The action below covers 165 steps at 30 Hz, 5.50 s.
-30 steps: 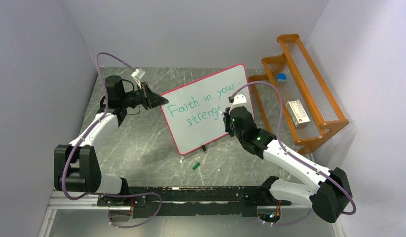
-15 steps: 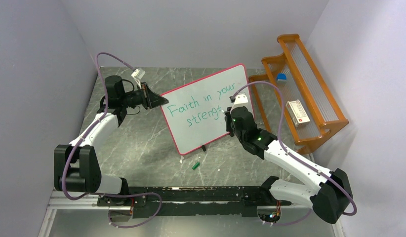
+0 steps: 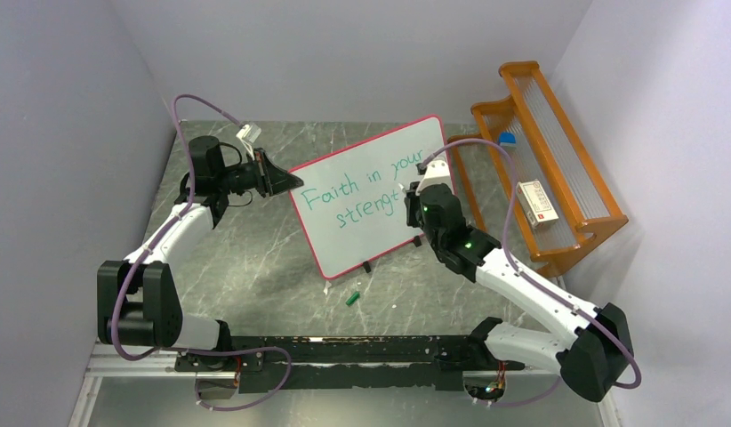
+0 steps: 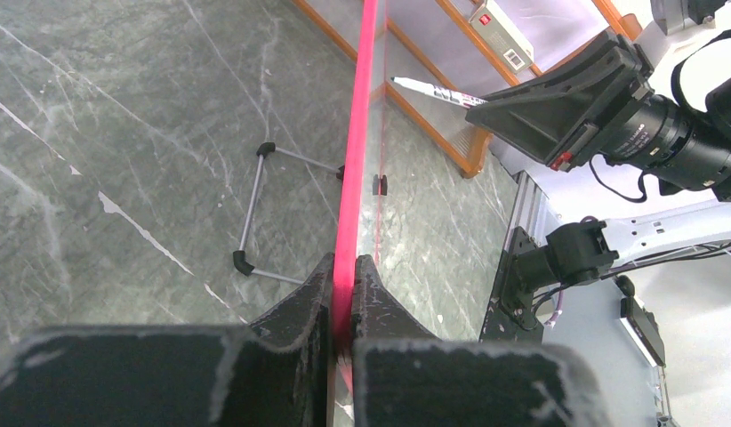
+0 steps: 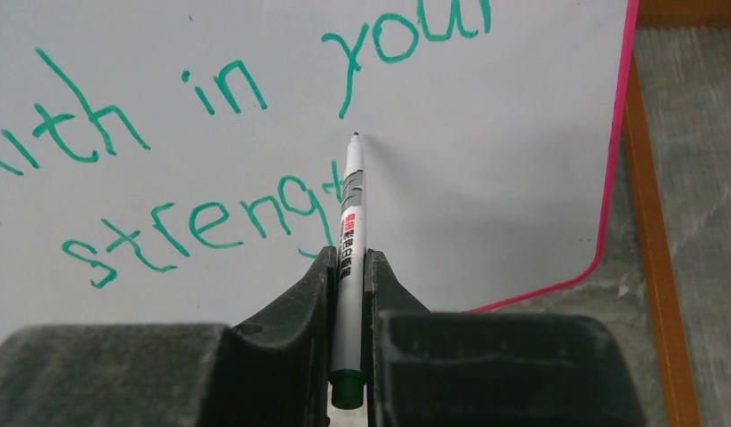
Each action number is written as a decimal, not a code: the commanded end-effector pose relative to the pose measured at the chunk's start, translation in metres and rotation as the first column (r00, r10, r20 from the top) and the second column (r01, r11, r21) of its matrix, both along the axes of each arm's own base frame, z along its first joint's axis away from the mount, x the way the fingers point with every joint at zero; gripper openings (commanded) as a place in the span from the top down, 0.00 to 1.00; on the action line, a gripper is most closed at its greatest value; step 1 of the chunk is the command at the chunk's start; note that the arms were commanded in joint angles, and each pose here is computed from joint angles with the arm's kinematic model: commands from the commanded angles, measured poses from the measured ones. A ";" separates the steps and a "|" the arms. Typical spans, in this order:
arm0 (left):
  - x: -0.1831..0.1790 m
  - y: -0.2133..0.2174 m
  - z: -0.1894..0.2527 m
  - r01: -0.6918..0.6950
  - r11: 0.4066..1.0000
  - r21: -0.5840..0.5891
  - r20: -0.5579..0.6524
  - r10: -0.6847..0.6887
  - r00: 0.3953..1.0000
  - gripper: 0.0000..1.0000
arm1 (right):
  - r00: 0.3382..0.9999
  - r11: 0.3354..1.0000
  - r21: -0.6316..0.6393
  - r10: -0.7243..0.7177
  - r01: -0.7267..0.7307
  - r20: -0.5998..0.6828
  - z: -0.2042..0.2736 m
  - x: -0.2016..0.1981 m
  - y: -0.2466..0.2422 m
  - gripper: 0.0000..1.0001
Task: Write a sentence on the whiteboard
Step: Write a sentence on the whiteboard, then close the whiteboard marker at the center of the board.
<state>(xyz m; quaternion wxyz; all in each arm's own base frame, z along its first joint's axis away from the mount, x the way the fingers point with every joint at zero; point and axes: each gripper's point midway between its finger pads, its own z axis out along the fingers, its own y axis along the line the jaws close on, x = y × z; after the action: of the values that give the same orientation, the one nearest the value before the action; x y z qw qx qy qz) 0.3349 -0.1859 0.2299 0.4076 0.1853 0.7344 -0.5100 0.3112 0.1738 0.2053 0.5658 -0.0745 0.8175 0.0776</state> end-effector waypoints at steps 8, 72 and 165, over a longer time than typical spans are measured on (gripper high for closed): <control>0.003 0.001 -0.037 -0.029 0.997 0.073 -0.069 0.034 0.997 0.95 | 0.999 1.000 0.018 -0.006 0.006 0.038 0.015 0.016 0.003 1.00; 0.003 0.001 -0.038 -0.030 0.997 0.076 -0.071 0.036 0.997 0.95 | 0.999 0.999 0.001 -0.033 0.033 -0.007 -0.004 0.010 -0.006 1.00; 0.011 0.034 0.023 -0.289 0.937 0.198 0.069 0.281 0.957 0.36 | 0.992 0.989 0.105 -0.108 0.101 0.058 0.044 -0.041 -0.068 1.00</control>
<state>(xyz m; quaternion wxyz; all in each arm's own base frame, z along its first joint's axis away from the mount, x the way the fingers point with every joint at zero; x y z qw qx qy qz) 0.3422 -0.1714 0.2270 0.4271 0.1493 0.7798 -0.4327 0.2789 0.1153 0.2331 0.5872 -0.0127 0.8049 0.0849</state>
